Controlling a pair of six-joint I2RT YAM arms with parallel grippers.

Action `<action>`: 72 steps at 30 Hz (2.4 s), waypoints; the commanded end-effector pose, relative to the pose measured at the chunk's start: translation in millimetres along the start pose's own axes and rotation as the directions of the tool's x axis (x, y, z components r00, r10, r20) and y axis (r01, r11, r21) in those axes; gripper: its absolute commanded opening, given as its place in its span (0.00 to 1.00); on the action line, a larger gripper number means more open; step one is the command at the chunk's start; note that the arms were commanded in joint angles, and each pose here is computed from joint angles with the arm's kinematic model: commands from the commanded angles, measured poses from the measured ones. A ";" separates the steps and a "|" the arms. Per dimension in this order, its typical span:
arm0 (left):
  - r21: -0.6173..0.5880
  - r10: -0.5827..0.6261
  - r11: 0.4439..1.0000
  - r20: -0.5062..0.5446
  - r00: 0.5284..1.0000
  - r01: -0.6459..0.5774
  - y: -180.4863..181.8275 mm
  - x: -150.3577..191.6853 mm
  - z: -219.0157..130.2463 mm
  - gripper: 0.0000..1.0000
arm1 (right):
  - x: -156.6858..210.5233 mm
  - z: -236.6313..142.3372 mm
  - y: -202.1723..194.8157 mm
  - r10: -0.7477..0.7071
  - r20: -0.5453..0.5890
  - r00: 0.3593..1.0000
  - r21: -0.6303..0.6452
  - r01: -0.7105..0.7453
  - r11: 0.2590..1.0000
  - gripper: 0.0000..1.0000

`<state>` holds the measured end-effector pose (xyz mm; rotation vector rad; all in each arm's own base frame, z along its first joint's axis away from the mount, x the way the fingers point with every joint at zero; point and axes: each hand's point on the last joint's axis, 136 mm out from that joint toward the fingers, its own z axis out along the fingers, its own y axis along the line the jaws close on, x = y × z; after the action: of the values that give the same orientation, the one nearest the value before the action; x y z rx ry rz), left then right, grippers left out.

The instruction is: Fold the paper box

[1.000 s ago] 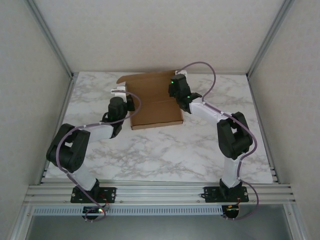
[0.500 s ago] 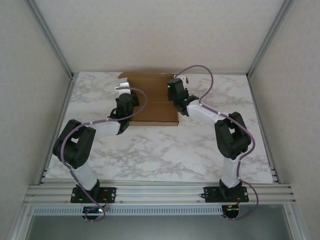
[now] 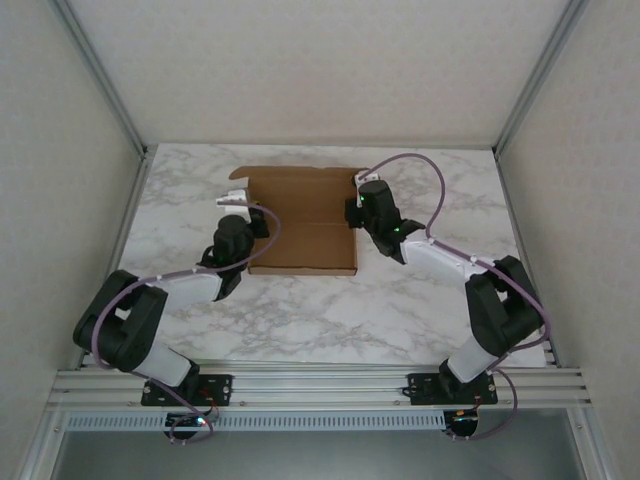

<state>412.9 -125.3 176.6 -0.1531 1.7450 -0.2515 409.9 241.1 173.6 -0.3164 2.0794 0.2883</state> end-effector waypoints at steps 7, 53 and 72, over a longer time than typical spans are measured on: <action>0.212 -0.048 0.977 0.127 0.991 0.021 -36.8 -10.6 -36.0 0.07 | 2.7 -18.7 29.2 -0.041 0.166 0.985 -0.172 0.070 0.983 0.18; 0.104 0.098 0.988 0.161 0.982 -0.116 -19.2 70.8 -86.0 0.00 | 93.1 -32.0 17.1 -0.009 0.259 0.966 -0.150 0.049 0.987 0.13; 0.073 0.128 0.987 0.183 0.975 -0.143 -11.6 74.1 -63.8 0.00 | 91.8 2.3 13.1 -0.034 0.251 0.968 -0.074 0.054 0.996 0.18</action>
<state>341.0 -135.1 107.4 -0.0206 1.6327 -0.0843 374.3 230.5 118.7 -0.2678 1.7466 0.3434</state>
